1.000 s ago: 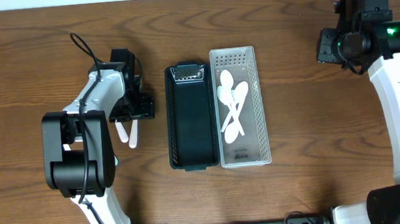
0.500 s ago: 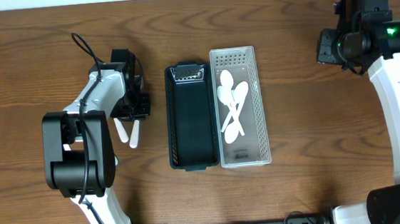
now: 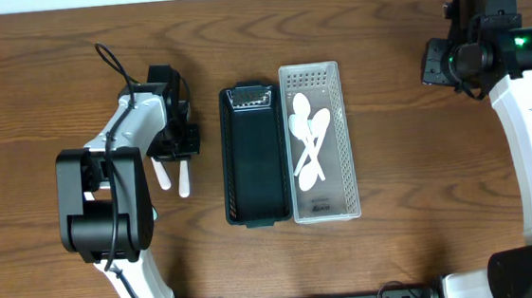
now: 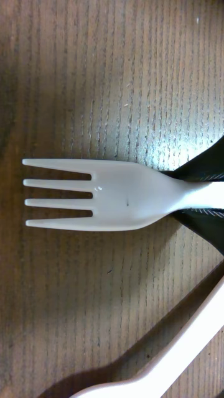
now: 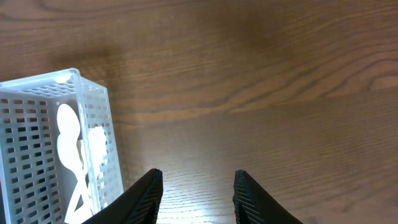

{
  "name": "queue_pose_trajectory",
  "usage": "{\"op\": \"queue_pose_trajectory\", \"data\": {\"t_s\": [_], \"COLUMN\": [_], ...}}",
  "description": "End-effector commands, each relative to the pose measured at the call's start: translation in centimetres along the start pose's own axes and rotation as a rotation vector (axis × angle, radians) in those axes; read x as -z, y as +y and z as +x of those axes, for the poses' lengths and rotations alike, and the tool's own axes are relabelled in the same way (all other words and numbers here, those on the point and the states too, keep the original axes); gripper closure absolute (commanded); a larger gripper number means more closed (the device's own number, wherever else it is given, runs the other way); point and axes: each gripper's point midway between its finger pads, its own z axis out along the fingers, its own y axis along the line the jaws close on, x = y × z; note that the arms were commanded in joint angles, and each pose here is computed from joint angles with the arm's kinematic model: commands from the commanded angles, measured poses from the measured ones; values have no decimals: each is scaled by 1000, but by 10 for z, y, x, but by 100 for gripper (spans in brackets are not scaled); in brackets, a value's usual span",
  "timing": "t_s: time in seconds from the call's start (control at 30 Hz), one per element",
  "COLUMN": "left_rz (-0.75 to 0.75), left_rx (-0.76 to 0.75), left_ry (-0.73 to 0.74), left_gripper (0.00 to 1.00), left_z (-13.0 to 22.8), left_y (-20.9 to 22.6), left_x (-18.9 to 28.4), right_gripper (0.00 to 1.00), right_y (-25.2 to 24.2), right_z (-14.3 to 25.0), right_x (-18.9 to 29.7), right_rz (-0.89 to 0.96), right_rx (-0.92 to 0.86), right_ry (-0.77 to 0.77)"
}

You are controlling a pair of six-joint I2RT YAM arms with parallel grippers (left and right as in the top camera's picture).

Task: Pack container
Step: 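Lift the white fork and carry it over the green tray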

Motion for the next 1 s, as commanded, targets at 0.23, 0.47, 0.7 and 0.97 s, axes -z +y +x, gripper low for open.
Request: {"op": "queue_pose_trajectory", "data": {"t_s": [0.23, 0.47, 0.7, 0.97], "left_rz": [-13, -4, 55, 160], "left_rx": [6, -25, -79, -29], "left_ry": [25, -99, -323, -390], "left_gripper": [94, 94, 94, 94], "left_z": [6, -2, 5, 18], "left_y": [3, -10, -69, -146], "left_x": [8, 74, 169, 180], "right_gripper": [60, 60, 59, 60], "right_y": [-5, -5, -5, -5], "right_z": [1, 1, 1, 1], "right_x": [-2, -2, -2, -2], "right_rz": [16, 16, 16, 16], "right_rx": [-10, -10, -11, -10], "right_ry": [5, 5, 4, 5]}}
